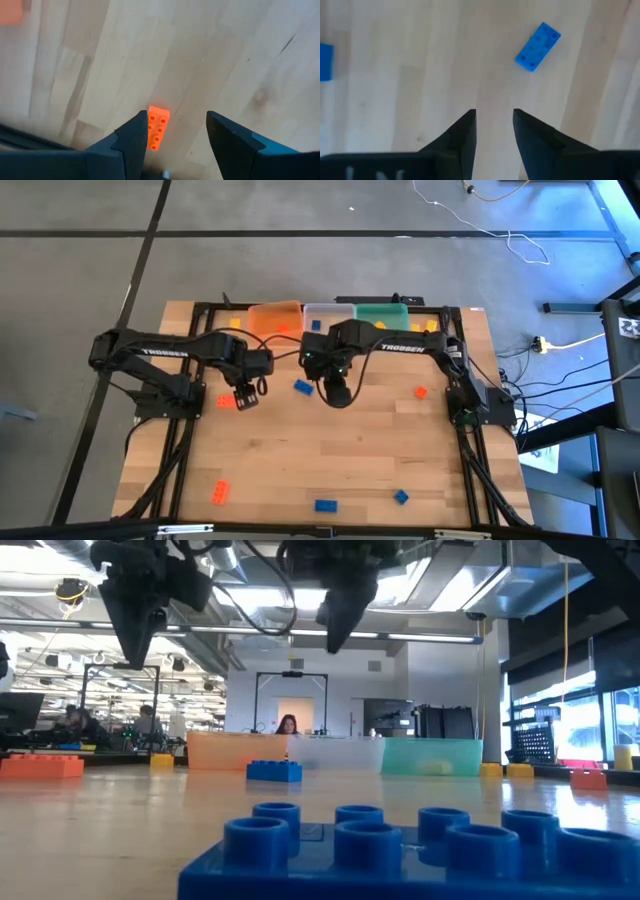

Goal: Sort & place blocks by color
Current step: Put the blue game piece into the transparent bin

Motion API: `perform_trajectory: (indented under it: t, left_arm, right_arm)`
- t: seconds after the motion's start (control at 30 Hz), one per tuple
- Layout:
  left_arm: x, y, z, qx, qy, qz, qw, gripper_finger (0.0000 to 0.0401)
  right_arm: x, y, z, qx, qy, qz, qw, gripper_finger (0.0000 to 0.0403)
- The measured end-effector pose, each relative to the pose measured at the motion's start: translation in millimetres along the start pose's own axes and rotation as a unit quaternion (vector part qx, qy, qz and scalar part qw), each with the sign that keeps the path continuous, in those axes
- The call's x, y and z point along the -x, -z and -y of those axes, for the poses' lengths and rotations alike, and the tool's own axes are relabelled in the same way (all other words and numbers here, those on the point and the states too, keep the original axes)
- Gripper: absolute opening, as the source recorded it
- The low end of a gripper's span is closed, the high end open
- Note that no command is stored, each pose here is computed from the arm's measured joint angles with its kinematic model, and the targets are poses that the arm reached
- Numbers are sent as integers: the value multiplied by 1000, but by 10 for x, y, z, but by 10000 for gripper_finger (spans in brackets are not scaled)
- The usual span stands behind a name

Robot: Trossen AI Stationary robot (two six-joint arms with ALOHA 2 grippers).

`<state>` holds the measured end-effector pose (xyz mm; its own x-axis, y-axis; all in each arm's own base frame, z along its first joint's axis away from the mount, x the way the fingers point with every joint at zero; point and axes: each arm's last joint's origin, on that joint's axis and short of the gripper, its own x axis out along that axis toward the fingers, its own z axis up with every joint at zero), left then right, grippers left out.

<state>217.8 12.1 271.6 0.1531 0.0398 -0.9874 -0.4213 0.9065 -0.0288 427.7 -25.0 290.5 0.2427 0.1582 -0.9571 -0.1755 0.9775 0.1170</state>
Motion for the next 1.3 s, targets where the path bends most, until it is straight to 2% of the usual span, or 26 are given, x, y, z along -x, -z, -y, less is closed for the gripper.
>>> perform_trajectory:
  t: [0.17,0.3,0.43,0.57,0.67,0.83,1.3]
  left_arm:
    - [63,43,-12,-1,5,12,1000,192]
    - [142,92,-36,5,12,29,1000,192]
    - [238,157,-68,17,20,50,998,192]
    - [327,217,-96,15,29,73,997,192]
    - [361,240,-107,15,33,83,996,192]
    - [390,255,-115,16,37,92,995,192]
    - [383,244,-112,16,34,94,995,192]
  right_arm:
    - [-302,-5,20,5,30,9,1000,159]
    - [-576,37,75,-23,41,19,999,193]
    - [-733,68,174,-90,79,38,992,215]
    - [-816,63,289,-157,82,79,981,217]
    - [-874,70,355,-164,79,100,978,214]
    - [-940,50,434,-195,38,133,971,216]
    - [-1223,57,529,-191,36,119,974,212]
